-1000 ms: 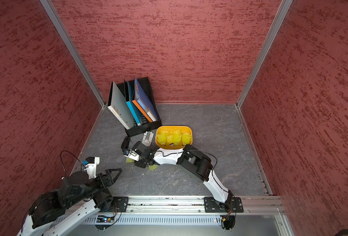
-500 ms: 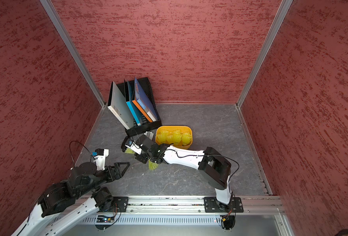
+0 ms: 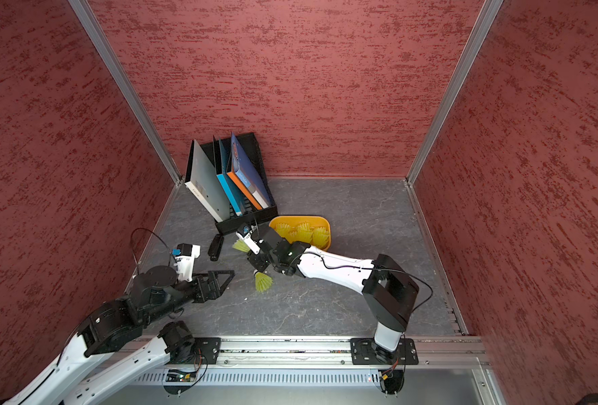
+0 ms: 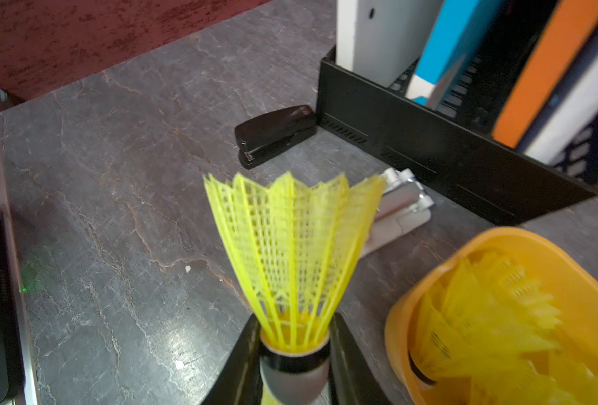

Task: Put the shuttlecocks into the storage box
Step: Pick up the shuttlecock at the center of the board, then place the shuttlecock in the storage box.

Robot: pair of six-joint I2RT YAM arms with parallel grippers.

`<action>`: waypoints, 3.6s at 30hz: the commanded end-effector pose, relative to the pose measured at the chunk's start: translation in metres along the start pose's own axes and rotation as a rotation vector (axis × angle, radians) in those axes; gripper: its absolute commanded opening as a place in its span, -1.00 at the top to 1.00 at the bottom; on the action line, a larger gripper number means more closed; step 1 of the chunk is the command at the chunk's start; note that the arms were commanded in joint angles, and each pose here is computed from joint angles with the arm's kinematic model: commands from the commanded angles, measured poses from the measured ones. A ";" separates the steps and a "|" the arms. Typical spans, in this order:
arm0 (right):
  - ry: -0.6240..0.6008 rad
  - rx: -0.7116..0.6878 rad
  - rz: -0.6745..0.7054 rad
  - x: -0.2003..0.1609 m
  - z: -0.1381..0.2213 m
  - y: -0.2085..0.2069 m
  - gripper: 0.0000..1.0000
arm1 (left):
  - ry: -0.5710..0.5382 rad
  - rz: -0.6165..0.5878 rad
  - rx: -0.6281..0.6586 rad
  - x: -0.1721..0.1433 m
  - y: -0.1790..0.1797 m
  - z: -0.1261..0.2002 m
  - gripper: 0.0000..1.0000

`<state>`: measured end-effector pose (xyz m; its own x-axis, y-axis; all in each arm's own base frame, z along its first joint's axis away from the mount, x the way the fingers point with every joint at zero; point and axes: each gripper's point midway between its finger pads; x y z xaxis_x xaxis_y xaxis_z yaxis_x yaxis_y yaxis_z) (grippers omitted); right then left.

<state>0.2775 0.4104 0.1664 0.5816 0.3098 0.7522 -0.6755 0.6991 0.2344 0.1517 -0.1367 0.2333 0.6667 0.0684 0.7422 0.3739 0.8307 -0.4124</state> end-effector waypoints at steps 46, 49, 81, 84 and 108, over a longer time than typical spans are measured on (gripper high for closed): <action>-0.132 -0.270 -0.669 -0.024 0.017 -0.139 0.70 | -0.009 -0.100 -0.159 0.073 -0.016 -0.125 -0.99; -0.129 -0.268 -0.675 -0.026 0.014 -0.139 0.69 | -0.013 -0.102 -0.192 0.074 -0.018 -0.128 -0.99; -0.098 -0.294 -0.696 -0.025 0.026 -0.138 -0.01 | -0.013 -0.101 -0.191 0.075 -0.016 -0.130 -0.99; -0.108 -0.298 -0.691 -0.021 0.030 -0.137 -0.01 | -0.010 -0.099 -0.185 0.074 -0.014 -0.130 -0.99; -0.080 -0.320 -0.370 -0.022 0.110 -0.078 -0.97 | 0.312 -0.373 -0.175 0.069 -0.007 -0.104 -0.95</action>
<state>0.2754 0.2884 0.2032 0.7050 -0.0824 0.7044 -0.2358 0.9095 0.3423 0.2774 -0.1990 0.2481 0.6526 -0.2279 0.7226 0.6083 0.7262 -0.3203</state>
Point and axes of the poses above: each gripper's point midway between its finger pads, its own z axis back along the fingers, its own y axis along the line the jaws close on, x = y × z, and after that the axes turned 15 degrees about -z, right-handed
